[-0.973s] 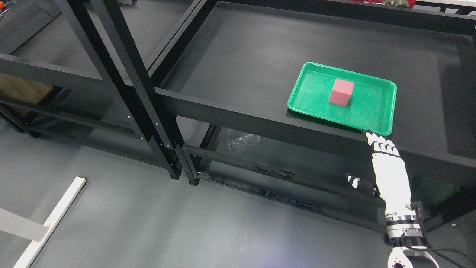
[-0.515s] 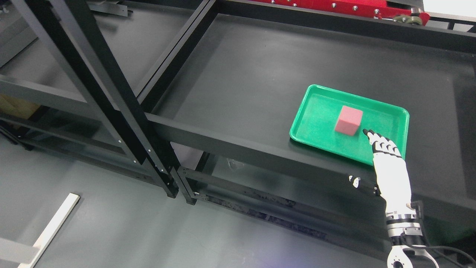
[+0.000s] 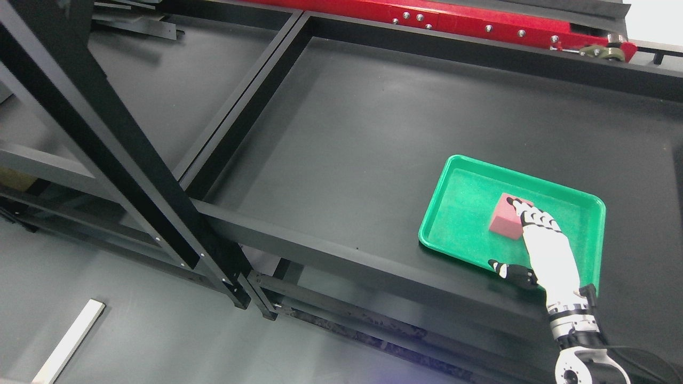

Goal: Pick pink block from left shelf to tray
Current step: 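Reach the right hand into the green tray toward the pink cube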

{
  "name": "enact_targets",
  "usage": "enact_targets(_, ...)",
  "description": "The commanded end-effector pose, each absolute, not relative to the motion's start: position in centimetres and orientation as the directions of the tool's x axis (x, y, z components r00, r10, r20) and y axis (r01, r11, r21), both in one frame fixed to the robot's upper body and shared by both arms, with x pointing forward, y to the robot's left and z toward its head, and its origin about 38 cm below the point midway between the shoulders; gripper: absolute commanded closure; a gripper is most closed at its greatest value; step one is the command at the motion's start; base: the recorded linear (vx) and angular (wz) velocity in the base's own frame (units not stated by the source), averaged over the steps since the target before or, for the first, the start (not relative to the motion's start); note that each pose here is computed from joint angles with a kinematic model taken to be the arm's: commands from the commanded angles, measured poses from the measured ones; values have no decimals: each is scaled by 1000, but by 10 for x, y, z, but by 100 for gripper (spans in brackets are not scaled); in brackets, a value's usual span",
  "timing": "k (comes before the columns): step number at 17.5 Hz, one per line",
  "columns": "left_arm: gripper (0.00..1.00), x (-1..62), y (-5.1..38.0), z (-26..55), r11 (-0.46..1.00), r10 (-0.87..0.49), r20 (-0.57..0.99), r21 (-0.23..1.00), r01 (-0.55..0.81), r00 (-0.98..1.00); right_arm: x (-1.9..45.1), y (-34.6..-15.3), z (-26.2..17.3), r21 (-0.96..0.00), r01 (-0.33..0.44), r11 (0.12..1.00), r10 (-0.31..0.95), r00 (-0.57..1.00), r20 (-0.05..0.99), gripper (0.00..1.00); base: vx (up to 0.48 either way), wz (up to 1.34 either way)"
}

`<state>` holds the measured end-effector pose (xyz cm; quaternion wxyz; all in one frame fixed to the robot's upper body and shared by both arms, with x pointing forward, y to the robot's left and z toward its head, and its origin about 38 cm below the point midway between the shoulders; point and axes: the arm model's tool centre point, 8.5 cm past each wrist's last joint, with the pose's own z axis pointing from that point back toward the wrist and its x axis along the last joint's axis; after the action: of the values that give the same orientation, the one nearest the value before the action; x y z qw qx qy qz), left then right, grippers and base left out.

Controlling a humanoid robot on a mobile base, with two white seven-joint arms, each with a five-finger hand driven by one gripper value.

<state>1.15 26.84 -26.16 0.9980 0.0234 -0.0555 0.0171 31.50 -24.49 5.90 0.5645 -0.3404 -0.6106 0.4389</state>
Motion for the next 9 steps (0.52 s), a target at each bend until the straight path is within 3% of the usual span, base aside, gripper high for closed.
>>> enact_targets(1,0,31,280,-260,998,24,151,61,-34,988,316,-248,49,-921,-132,366,919,-107,380,1,167,2)
enact_targets(9,0,31,280,-260,998,24,151,61,-34,988,317,-254,33,-919,-197,340,931,-70,359,2,119,-5)
